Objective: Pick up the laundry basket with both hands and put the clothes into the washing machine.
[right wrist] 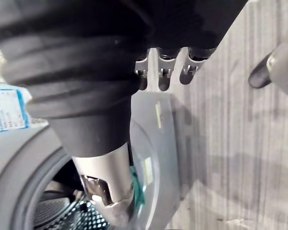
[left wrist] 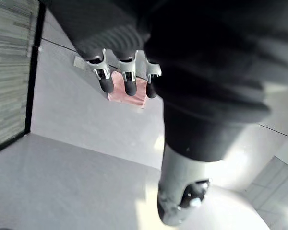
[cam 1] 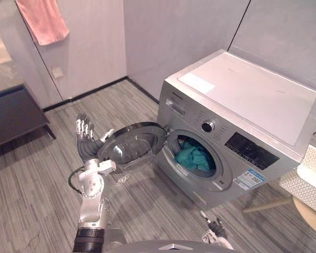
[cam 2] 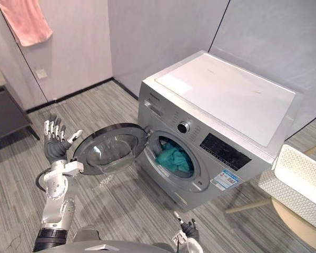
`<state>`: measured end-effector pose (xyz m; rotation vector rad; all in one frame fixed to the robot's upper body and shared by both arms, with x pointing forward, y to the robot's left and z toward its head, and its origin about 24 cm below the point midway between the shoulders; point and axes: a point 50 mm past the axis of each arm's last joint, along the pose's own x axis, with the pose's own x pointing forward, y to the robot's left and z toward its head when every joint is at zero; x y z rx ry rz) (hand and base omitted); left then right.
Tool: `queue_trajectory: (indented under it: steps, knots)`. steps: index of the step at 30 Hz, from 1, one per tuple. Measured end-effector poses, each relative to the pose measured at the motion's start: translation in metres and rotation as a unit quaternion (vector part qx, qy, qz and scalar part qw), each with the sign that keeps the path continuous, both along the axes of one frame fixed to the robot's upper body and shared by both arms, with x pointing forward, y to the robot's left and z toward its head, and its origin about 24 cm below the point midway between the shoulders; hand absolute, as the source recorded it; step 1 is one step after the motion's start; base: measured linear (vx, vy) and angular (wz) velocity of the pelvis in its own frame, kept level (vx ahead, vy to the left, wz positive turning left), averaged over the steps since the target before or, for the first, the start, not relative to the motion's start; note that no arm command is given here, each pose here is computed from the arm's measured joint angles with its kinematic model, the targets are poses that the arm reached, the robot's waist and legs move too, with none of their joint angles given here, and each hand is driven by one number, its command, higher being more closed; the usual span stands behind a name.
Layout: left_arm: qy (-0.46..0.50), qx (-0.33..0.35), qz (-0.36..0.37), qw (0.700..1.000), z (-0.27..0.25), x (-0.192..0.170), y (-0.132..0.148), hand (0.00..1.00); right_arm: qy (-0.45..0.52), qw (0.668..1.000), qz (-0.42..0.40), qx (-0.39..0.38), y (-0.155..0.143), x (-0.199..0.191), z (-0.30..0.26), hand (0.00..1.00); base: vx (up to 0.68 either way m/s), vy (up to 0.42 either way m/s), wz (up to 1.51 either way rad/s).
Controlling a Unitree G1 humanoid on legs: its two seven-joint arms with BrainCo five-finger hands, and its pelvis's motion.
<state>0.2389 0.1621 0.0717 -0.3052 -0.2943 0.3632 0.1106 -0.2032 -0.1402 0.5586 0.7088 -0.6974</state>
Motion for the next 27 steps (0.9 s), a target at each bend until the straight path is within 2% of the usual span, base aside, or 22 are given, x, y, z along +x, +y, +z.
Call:
queue_trajectory:
  steps: [4,7,13,22,24,27]
  knots:
    - [-0.009,0.003,0.014,1.0,0.005,-0.001,0.006,0.0,-0.008,1.0,0.015,0.001,0.004,0.004,0.002,0.0,-0.08,0.167,-0.2]
    - [0.002,0.012,0.069,0.998,0.003,-0.004,0.029,0.0,0.015,0.999,0.014,0.034,0.027,-0.003,-0.006,0.0,0.06,0.191,-0.05]
    - [0.0,0.037,0.07,0.997,0.008,0.002,0.035,0.0,0.025,0.999,-0.012,0.038,0.022,-0.008,-0.009,0.0,0.06,0.096,-0.12]
    - [-0.039,0.08,0.082,0.993,0.029,0.014,0.034,0.0,0.02,1.0,0.0,0.02,0.012,-0.006,-0.007,0.0,0.06,-0.055,-0.04]
    - [-0.035,0.08,0.106,0.991,0.029,0.013,0.045,0.0,0.018,1.0,0.004,0.021,0.011,-0.007,-0.007,0.0,0.01,-0.035,-0.02]
    - [-0.006,0.076,0.178,0.981,0.02,0.015,0.077,0.0,0.017,1.0,0.014,0.021,0.008,-0.011,-0.008,0.0,-0.03,-0.019,-0.03]
